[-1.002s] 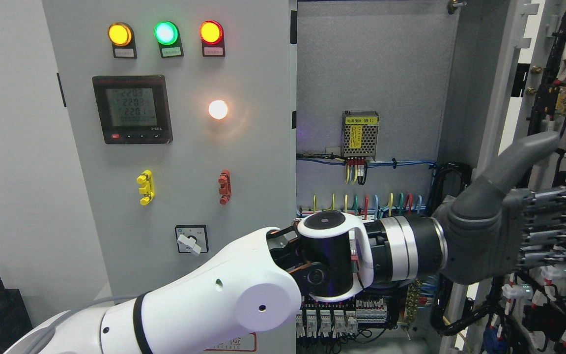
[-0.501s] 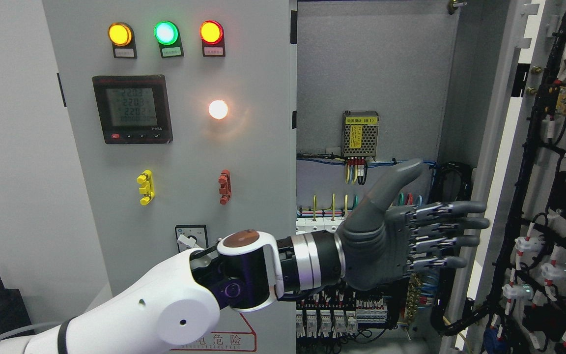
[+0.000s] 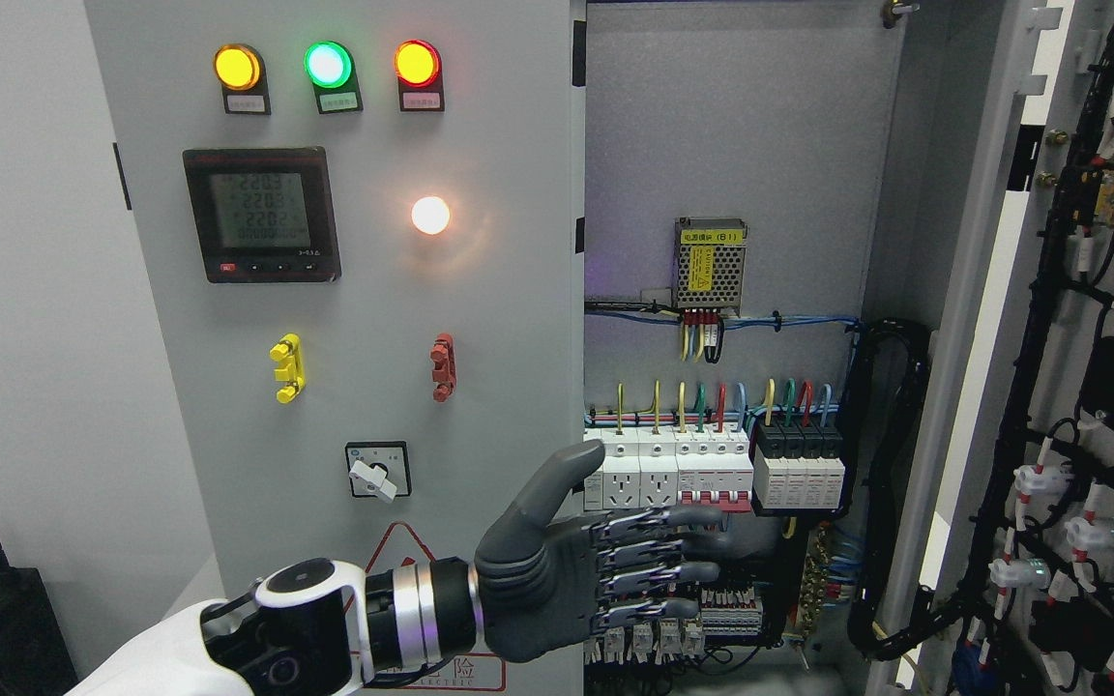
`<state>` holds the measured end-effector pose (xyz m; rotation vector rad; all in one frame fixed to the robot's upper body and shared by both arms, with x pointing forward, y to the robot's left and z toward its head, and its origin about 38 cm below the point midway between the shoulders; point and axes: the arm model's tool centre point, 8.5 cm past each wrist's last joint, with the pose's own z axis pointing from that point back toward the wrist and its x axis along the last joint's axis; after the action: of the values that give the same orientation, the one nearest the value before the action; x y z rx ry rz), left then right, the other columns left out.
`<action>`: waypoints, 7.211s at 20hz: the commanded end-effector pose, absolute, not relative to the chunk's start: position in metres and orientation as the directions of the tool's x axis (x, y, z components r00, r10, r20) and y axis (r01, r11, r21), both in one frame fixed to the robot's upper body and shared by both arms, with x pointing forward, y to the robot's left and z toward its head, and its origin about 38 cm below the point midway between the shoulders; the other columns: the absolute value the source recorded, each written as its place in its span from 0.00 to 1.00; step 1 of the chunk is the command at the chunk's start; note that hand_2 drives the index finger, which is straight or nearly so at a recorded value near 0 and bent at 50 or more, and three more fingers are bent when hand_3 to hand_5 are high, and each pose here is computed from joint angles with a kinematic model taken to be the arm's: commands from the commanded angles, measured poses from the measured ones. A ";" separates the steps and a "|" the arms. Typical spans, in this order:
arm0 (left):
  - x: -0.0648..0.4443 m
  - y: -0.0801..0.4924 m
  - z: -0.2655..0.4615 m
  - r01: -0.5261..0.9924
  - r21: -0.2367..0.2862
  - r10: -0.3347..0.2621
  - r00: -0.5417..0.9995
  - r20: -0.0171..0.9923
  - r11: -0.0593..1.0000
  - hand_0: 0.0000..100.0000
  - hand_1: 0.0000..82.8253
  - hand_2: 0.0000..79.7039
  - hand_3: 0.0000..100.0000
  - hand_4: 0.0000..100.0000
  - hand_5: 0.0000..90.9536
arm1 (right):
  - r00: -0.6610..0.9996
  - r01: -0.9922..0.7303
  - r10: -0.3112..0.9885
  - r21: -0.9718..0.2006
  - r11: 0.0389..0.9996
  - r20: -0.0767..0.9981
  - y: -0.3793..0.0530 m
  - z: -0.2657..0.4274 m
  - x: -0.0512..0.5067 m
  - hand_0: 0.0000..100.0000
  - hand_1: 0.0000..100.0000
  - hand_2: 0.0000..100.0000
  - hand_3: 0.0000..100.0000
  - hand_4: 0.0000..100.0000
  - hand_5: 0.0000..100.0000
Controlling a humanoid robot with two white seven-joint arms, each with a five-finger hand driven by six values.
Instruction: Open door with both hands
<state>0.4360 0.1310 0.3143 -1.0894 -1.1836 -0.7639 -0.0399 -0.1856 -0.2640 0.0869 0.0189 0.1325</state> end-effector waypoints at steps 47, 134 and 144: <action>0.094 0.472 -0.111 0.379 -0.135 -0.315 0.884 0.346 0.916 0.00 0.00 0.00 0.00 0.04 0.00 | 0.990 -0.142 0.143 0.082 0.986 -0.012 -0.186 -0.264 -0.040 0.00 0.00 0.00 0.00 0.00 0.00; -0.007 0.232 -0.261 0.082 -0.147 -0.074 0.995 0.059 0.986 0.00 0.00 0.00 0.00 0.04 0.00 | 0.416 -0.173 0.088 -0.017 0.985 0.905 -0.221 -0.047 0.011 0.00 0.00 0.00 0.00 0.00 0.00; -0.007 0.234 -0.261 0.070 -0.141 -0.063 0.996 0.056 0.988 0.00 0.00 0.00 0.00 0.04 0.00 | 0.238 -0.188 0.072 -0.026 0.982 0.968 -0.214 0.003 0.044 0.00 0.00 0.00 0.00 0.00 0.00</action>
<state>-0.0104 0.2524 -0.2598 -0.1155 -0.0594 0.0059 -0.0060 -0.2197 -0.0636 0.0826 -1.0681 0.1377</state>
